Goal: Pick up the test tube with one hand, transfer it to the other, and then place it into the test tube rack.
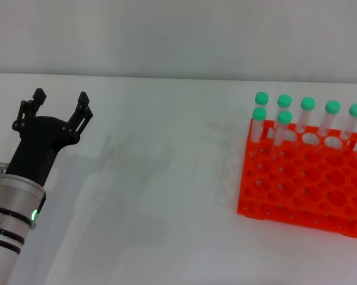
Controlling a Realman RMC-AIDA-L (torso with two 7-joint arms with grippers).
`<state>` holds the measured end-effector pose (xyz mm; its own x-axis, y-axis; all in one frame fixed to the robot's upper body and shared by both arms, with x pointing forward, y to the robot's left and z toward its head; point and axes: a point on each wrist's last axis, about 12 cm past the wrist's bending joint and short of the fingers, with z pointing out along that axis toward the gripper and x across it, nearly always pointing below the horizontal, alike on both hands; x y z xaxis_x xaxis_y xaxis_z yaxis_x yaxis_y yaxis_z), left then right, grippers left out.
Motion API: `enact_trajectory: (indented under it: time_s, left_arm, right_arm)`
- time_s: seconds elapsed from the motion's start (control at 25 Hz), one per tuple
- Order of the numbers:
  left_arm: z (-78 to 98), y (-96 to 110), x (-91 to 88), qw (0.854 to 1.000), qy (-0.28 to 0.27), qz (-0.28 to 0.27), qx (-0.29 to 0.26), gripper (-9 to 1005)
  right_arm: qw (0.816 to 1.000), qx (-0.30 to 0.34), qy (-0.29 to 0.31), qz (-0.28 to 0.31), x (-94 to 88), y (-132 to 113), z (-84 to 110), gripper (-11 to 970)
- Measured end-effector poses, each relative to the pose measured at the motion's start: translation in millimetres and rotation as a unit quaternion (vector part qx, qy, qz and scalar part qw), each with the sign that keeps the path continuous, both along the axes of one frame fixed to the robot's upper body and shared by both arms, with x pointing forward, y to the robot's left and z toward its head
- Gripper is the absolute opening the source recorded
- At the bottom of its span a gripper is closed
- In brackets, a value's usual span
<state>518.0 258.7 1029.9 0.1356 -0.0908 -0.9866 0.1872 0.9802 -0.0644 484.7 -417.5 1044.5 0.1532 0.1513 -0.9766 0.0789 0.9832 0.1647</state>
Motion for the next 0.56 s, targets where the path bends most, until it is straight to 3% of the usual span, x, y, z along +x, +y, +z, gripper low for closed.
enact_trajectory:
  time_s: [0.24,0.56]
  left_arm:
    - [1.0,-2.4,-1.7,1.0,-0.006,-0.002,-0.005,881]
    - [-1.7,-6.6,-20.0,0.999,-0.022,-0.027,-0.004,881]
  right_arm:
    - [1.0,0.024,0.006,0.002,-2.2,10.4,-8.2,874]
    - [0.998,0.057,0.023,-0.004,-8.8,29.1,-23.6,874]
